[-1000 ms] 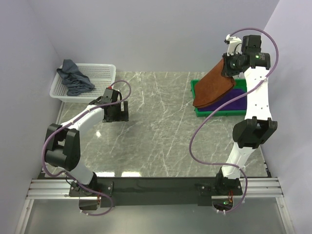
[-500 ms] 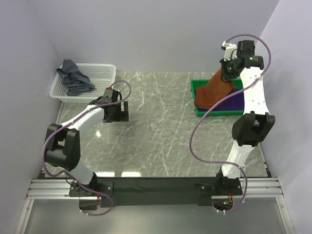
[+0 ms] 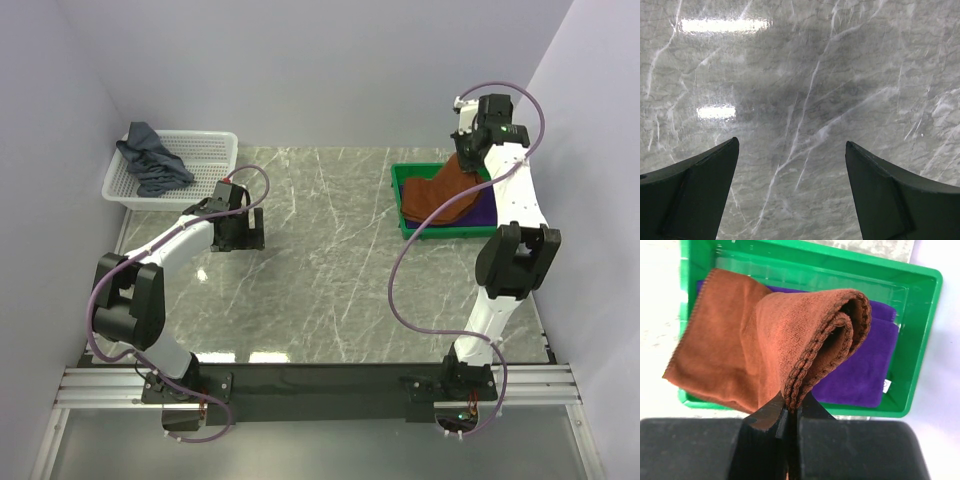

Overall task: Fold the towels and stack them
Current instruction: Neatly place the folded towel into the bin

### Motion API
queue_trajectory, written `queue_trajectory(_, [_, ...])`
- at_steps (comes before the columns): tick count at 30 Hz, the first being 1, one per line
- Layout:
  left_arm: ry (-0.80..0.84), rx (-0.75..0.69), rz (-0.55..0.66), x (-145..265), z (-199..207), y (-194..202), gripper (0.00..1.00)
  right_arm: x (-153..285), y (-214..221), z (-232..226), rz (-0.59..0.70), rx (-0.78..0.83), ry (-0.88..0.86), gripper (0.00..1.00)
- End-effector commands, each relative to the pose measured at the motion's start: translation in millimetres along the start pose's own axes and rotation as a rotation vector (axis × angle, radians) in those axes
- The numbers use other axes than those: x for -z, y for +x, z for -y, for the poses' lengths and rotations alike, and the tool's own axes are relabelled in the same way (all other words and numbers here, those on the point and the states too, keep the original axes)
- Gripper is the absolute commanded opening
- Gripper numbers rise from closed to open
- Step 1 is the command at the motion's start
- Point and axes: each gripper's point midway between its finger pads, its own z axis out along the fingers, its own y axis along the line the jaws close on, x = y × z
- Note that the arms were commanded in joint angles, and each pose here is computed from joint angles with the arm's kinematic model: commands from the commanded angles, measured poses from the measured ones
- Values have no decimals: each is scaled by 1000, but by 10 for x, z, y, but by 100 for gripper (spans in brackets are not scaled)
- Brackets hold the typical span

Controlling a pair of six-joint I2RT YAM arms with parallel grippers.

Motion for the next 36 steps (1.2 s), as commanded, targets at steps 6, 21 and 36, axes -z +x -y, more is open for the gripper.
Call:
queue_trajectory(6, [24, -3, 20, 48, 57, -128, 92, -192, -105, 184, 63, 26, 121, 0])
queue_trajectory(21, [38, -3, 37, 95, 83, -167, 92, -59, -142, 16, 156, 102, 196, 0])
queue_trajectory(36, [49, -1, 69, 192, 94, -220, 92, 128, -226, 194, 223, 100, 361, 0])
